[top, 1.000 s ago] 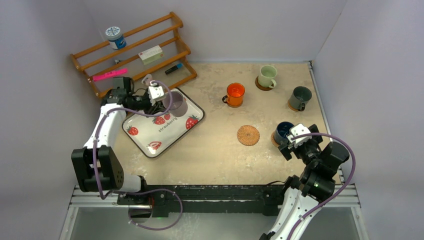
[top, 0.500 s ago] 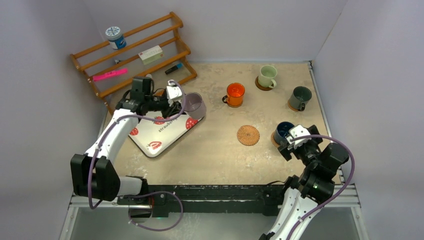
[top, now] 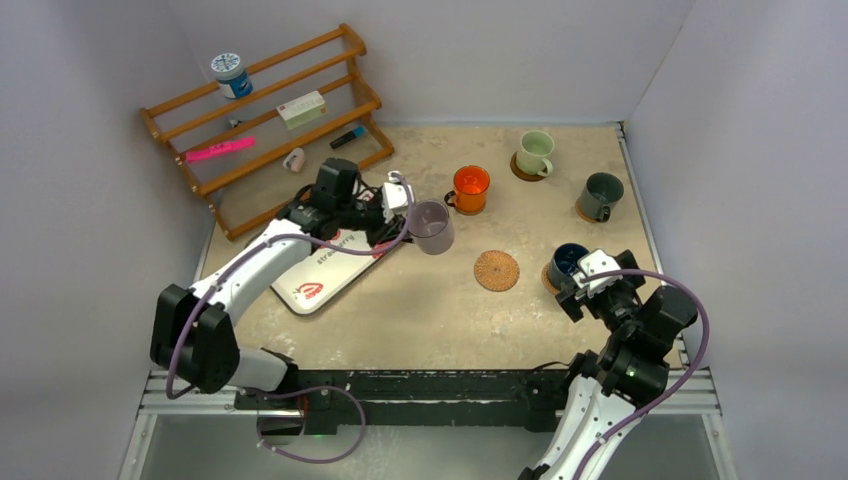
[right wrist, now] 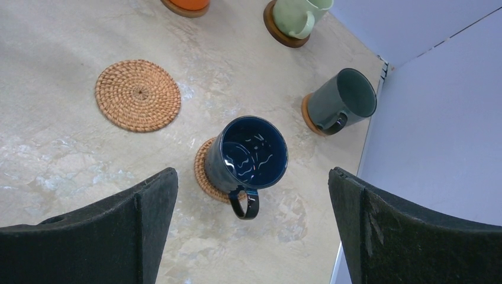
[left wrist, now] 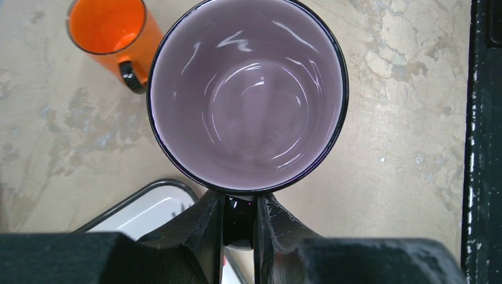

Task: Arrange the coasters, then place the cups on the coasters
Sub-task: Place the cup on the coaster.

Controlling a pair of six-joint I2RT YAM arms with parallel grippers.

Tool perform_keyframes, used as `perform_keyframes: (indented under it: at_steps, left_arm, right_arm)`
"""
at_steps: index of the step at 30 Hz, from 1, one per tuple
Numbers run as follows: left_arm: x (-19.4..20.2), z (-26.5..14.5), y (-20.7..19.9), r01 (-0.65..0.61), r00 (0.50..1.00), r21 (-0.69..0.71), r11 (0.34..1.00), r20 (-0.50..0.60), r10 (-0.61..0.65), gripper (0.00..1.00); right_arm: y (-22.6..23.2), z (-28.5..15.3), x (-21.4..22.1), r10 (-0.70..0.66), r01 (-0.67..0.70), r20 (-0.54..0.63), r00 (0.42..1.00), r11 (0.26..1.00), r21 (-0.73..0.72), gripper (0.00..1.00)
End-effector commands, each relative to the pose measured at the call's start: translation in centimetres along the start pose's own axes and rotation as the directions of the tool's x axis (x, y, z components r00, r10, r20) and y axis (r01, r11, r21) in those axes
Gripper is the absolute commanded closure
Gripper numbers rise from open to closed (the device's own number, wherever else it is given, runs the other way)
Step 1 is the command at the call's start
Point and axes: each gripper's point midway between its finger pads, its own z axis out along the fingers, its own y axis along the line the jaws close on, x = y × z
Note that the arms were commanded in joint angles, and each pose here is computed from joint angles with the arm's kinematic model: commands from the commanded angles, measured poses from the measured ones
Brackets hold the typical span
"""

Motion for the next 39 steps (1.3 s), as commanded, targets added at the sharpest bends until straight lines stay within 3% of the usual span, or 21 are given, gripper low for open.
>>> perform_keyframes:
  at_steps: [1,21,29,39]
  left_arm:
    - [-3.9,2.0,0.8,-0.033,0.996,-0.034,0.999,0.082,0.036,1.0]
    - [-4.8,13.2,-3.2,-0.071,0.996,0.07,0.995,0.056,0.067,1.0]
    - [-4.7,17.5,-4.1,-0.166,0.985,0.003,0.986,0.05,0.166,1.0]
    - [-3.7,18.9,-5.0,-0.15,0.988,0.06,0.987,0.036,0.148,1.0]
  right_arm:
    - [-0.1,0.1,0.0,0.006,-0.006,0.008,1.0,1.0,0.005,0.01]
    - [0.3,0.0,-0.2,-0.016,0.016,0.023,1.0,1.0,0.0,0.01]
    - [0.3,0.0,-0.2,-0.019,0.019,0.022,1.0,1.0,-0.002,0.01]
    - [0.6,-0.1,-0.3,-0.027,0.027,0.025,0.999,1.0,-0.007,0.01]
